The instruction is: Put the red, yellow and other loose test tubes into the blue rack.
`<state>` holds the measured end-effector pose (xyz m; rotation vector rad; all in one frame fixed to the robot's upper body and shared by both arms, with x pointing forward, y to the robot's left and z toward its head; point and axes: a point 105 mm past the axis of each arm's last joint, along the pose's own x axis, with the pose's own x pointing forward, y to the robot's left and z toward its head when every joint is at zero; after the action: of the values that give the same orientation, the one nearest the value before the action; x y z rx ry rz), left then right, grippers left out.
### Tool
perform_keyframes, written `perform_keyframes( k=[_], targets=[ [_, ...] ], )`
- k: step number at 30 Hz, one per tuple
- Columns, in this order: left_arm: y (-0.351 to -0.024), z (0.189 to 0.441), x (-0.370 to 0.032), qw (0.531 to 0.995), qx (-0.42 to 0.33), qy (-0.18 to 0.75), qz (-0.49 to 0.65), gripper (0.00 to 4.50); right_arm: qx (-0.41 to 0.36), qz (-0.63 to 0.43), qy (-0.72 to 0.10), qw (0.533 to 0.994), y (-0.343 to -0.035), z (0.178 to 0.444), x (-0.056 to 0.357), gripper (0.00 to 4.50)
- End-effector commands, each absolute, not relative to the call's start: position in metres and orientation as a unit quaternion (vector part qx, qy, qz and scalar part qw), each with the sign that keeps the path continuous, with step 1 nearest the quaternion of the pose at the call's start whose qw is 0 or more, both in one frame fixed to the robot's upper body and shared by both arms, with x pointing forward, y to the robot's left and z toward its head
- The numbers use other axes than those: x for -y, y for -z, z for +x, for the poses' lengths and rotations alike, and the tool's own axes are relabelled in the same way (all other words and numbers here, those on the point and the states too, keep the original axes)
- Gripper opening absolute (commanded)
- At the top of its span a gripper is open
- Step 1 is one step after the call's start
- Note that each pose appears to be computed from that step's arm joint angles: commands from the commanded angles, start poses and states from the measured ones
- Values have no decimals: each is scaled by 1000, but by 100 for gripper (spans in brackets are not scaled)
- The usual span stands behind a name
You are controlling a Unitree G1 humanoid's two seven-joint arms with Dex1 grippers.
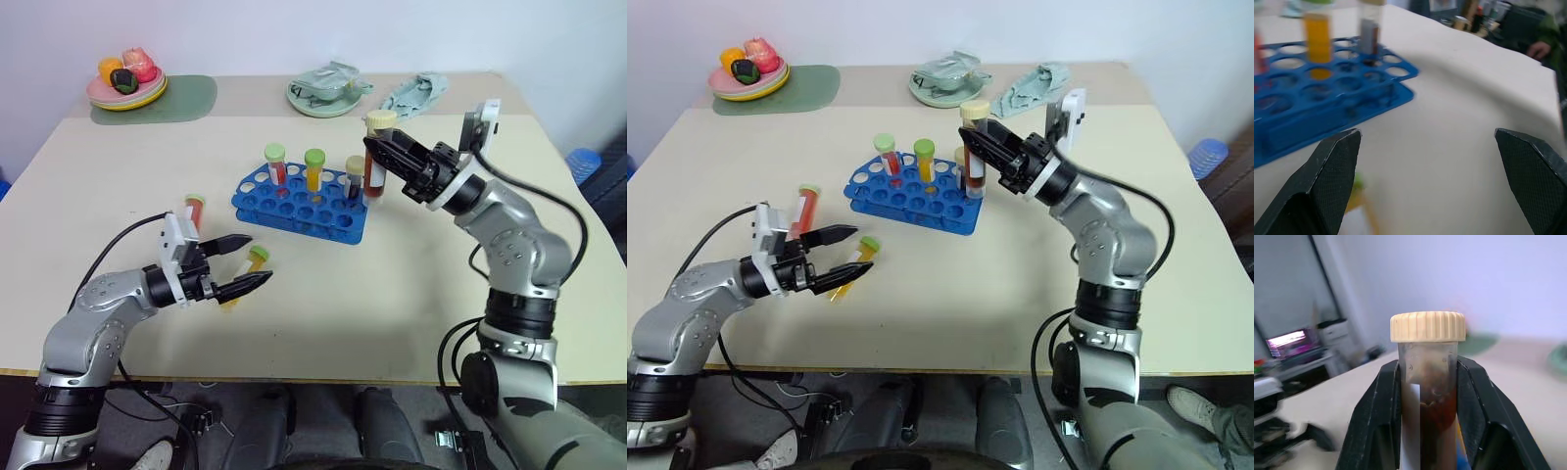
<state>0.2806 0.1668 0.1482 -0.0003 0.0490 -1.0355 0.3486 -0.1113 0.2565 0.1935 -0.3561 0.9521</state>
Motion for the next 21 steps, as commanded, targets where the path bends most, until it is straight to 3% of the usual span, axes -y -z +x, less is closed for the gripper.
perform_keyframes(
  k=[1, 7, 14, 21],
  targets=[
    [-159, 285, -177, 880, 11, 475, 11, 450, 248, 95, -423, 866, -262, 352, 105, 123],
    [-163, 290, -187, 894, 27, 448, 6, 450, 288, 62, -414, 861, -238, 354, 89, 123],
    [-163, 289, -194, 907, 34, 421, -1, 450, 281, 67, -400, 870, -196, 360, 80, 123],
    [-163, 286, -199, 911, 33, 412, 2, 450, 273, 75, -395, 874, -182, 367, 77, 123]
  ],
)
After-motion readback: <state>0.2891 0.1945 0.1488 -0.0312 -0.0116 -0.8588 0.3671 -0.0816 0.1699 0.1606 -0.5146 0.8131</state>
